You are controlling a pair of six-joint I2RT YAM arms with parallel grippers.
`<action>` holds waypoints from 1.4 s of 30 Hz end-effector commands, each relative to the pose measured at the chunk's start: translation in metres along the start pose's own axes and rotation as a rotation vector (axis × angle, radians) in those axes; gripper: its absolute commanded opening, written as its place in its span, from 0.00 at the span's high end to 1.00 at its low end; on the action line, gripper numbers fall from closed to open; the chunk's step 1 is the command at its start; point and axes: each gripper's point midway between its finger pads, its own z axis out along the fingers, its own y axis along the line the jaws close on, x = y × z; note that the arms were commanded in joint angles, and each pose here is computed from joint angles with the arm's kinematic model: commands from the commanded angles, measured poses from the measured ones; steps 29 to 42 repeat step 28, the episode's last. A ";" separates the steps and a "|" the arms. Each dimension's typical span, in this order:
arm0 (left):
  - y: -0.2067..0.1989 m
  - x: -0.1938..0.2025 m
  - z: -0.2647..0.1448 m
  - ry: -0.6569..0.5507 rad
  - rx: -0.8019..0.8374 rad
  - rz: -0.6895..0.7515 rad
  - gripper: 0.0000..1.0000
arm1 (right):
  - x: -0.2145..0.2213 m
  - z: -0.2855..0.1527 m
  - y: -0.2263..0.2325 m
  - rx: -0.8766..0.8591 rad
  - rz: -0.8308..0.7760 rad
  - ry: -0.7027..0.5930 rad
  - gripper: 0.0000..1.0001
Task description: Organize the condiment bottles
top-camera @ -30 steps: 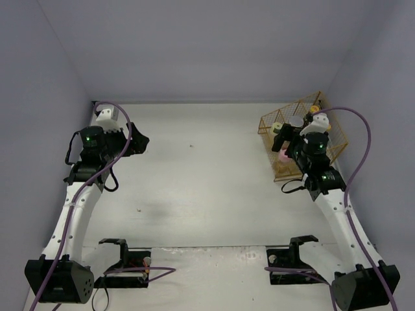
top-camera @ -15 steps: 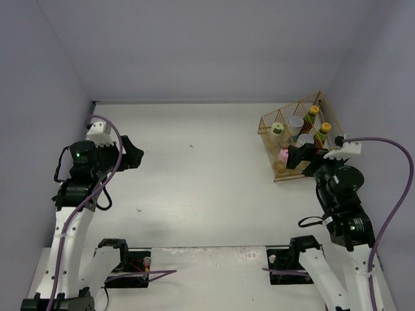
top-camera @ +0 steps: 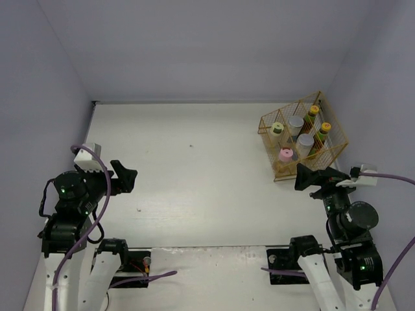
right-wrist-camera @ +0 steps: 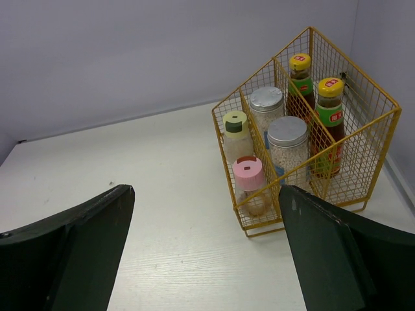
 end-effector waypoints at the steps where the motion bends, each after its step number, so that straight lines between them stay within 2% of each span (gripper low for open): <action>1: 0.003 0.004 -0.003 0.002 -0.010 0.012 0.20 | -0.013 -0.002 -0.001 0.007 0.021 -0.073 0.00; 14: 0.005 0.016 -0.006 0.007 -0.014 -0.010 0.20 | -0.012 -0.011 0.001 -0.021 0.033 -0.115 0.00; 42: 0.004 0.019 -0.009 0.016 -0.012 -0.020 0.20 | -0.012 -0.011 0.001 -0.024 0.028 -0.114 0.00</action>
